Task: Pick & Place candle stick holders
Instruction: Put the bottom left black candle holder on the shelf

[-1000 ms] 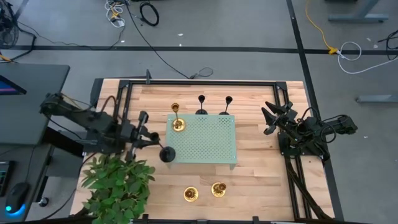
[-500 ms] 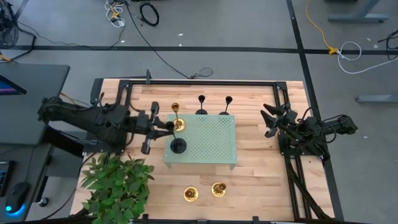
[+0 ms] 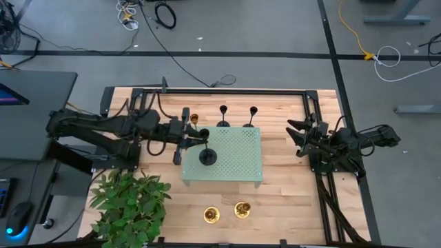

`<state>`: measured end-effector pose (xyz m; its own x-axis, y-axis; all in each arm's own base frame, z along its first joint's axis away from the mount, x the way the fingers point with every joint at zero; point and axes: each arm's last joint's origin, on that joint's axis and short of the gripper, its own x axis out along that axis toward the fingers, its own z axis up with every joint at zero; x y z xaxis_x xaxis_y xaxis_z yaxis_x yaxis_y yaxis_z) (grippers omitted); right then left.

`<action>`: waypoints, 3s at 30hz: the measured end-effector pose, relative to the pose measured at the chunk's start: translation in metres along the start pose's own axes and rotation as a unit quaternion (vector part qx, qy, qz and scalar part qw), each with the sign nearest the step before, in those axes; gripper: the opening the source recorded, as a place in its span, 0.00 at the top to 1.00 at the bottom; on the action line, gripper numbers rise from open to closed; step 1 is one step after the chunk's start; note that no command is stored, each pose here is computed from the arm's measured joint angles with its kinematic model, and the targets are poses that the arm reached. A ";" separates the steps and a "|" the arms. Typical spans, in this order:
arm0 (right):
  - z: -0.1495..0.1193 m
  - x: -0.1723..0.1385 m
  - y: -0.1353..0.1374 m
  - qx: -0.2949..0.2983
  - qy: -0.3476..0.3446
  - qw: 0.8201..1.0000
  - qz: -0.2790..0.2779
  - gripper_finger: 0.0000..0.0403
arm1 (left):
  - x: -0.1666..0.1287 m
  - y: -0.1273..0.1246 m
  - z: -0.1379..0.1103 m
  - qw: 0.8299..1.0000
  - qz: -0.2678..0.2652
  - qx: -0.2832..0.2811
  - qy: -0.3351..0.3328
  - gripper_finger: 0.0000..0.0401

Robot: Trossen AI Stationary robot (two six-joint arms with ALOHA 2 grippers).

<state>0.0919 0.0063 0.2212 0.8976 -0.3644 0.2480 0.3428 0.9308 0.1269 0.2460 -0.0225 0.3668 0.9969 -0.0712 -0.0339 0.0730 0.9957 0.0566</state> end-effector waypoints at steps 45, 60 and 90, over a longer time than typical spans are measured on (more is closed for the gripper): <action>0.011 0.196 0.120 -0.037 0.137 0.977 0.159 0.60 | 0.023 0.013 -0.005 0.999 -0.032 -0.012 -0.037 0.90; 0.004 0.226 0.126 -0.020 0.131 0.974 0.186 0.60 | 0.023 0.012 -0.006 0.999 -0.034 -0.013 -0.034 0.90; -0.004 0.233 0.130 -0.003 0.100 0.974 0.201 0.69 | 0.023 0.012 -0.007 0.999 -0.034 -0.012 -0.028 0.90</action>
<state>0.3465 0.0429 0.2920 0.9956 0.0416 0.0834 -0.0460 0.9976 0.0517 0.2694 -0.0118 0.3596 0.9896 -0.1422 0.0195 0.1415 0.9894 0.0317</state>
